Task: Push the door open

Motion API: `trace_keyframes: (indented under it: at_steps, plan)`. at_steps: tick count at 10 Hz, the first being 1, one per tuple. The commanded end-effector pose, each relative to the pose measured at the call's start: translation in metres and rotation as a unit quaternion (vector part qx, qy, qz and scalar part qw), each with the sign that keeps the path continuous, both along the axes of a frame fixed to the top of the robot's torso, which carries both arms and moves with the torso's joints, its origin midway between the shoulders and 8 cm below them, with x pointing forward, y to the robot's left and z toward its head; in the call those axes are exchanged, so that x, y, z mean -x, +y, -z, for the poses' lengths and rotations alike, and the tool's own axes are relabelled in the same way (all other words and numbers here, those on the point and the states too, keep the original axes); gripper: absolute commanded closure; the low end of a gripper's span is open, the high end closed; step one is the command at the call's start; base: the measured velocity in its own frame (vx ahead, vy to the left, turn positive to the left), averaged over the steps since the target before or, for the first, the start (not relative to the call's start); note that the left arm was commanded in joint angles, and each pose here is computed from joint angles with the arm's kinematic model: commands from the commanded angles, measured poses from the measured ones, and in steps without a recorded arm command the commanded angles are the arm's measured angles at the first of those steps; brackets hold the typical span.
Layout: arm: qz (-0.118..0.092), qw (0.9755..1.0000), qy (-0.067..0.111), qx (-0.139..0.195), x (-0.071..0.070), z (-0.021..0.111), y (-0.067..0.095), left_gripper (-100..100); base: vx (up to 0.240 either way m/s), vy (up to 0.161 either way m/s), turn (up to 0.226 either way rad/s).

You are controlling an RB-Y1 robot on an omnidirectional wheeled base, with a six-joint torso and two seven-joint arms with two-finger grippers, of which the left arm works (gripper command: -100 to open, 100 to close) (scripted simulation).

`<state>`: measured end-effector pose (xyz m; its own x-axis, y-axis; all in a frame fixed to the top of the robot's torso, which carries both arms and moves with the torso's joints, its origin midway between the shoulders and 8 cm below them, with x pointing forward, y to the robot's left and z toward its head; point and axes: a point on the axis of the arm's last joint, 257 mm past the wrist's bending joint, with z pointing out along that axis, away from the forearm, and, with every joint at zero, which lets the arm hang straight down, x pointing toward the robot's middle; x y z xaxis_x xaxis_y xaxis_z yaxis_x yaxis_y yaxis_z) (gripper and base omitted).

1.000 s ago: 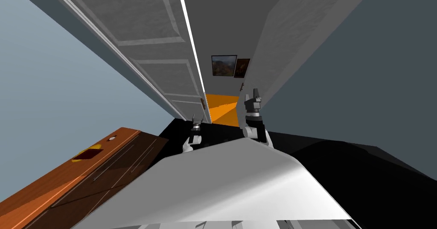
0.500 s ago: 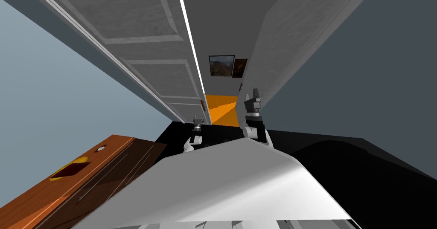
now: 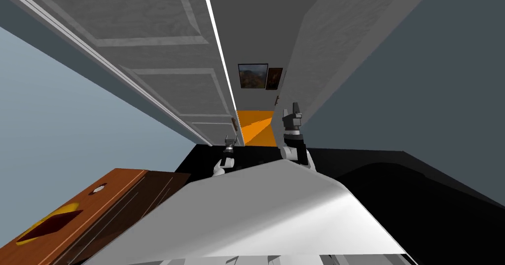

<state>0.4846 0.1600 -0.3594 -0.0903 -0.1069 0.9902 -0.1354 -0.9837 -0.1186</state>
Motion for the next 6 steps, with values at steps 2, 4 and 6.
trace_keyframes:
  at_steps: [2, 4, 6]
  plan:
    - [0.004, 0.9997, 0.015, 0.017, 0.001, 0.011, -0.004, -100, 0.072, 0.088, -0.091]
    - [0.006, 0.9994, 0.021, 0.025, 0.002, 0.015, -0.005, -100, 0.048, 0.058, -0.057]
    - [0.009, 0.9983, 0.037, 0.043, 0.004, 0.026, -0.009, -100, 0.07, 0.082, -0.109]
